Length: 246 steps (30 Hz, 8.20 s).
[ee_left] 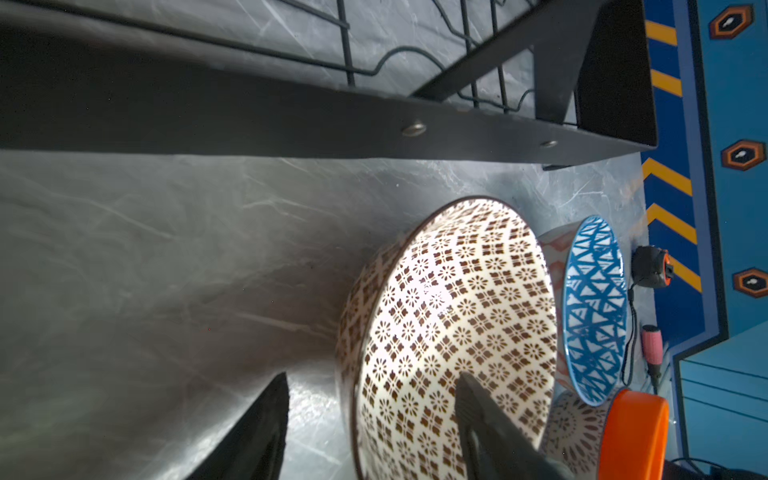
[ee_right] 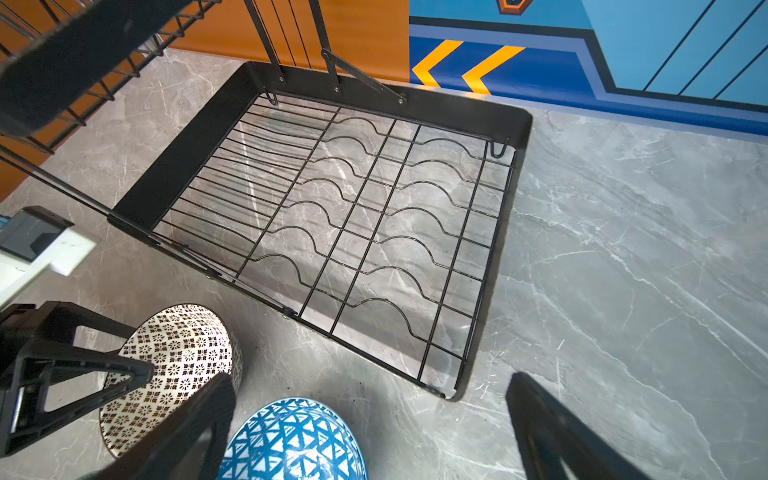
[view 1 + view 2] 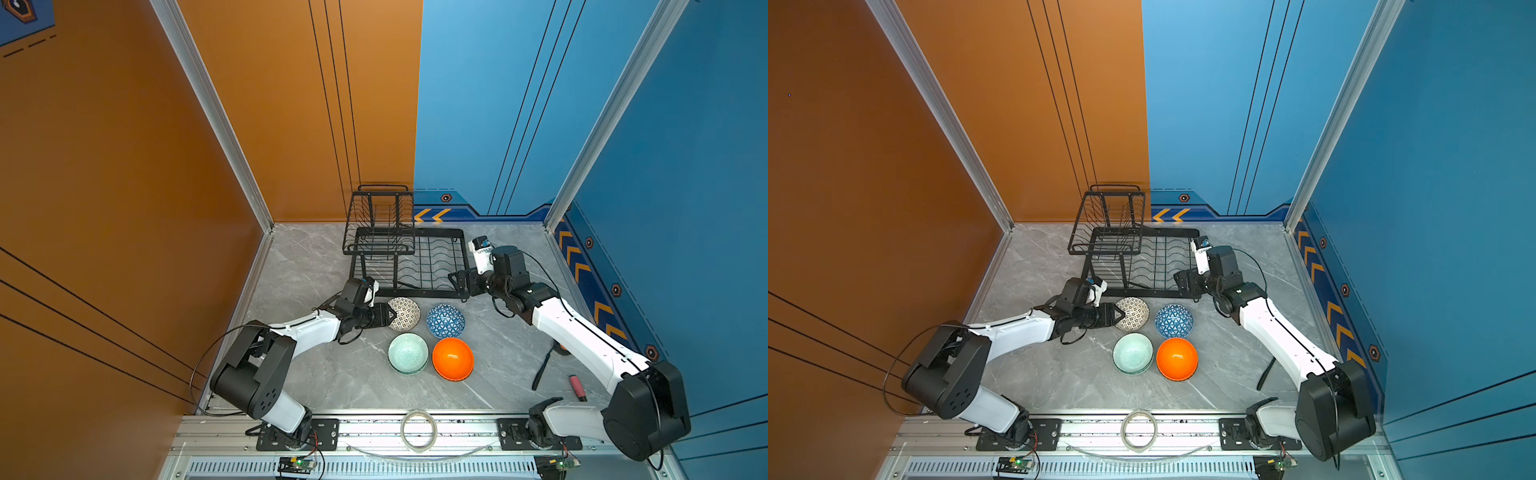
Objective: Load the bowls into the dish rack
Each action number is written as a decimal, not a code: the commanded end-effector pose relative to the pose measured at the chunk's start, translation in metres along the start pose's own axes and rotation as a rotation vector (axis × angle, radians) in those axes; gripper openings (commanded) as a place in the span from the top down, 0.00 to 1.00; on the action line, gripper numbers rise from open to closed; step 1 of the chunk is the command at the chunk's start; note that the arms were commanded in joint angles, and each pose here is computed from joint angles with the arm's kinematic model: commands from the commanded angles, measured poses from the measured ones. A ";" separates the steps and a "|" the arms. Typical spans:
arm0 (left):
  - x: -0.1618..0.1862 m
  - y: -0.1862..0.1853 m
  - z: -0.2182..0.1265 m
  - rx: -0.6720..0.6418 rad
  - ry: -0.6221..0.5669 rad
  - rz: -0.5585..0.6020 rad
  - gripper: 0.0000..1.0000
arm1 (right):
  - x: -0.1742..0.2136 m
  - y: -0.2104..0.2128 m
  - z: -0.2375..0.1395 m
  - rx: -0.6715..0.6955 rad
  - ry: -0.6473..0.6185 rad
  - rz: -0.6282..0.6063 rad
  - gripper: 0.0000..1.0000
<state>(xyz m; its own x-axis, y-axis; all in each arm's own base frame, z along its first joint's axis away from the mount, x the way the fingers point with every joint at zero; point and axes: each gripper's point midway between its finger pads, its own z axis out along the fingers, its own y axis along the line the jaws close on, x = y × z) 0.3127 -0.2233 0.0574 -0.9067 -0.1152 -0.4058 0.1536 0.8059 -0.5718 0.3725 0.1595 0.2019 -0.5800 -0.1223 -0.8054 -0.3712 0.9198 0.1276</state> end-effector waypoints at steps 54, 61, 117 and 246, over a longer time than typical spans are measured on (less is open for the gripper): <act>-0.080 -0.085 -0.096 -0.210 -0.448 0.452 1.00 | -0.005 0.110 -0.038 -0.391 0.046 0.027 0.02; -0.090 -0.109 -0.101 -0.164 -0.498 0.466 1.00 | 0.001 0.118 -0.033 -0.383 0.068 0.040 0.10; -0.067 -0.149 -0.087 -0.037 -0.400 0.601 0.17 | -0.002 0.080 0.020 -0.243 0.073 0.110 1.00; -0.109 -0.076 -0.128 -0.169 -0.298 0.489 0.02 | -0.155 0.032 0.211 0.760 -0.645 -1.416 1.00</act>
<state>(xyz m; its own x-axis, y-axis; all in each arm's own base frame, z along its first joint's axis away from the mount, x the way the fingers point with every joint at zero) 0.3510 -0.2007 0.2346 -0.5927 0.1476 -0.7918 0.4413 0.8819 -0.1659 0.6035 0.2842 0.1673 0.2791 -0.9518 -0.1272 0.0816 0.1555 -0.9845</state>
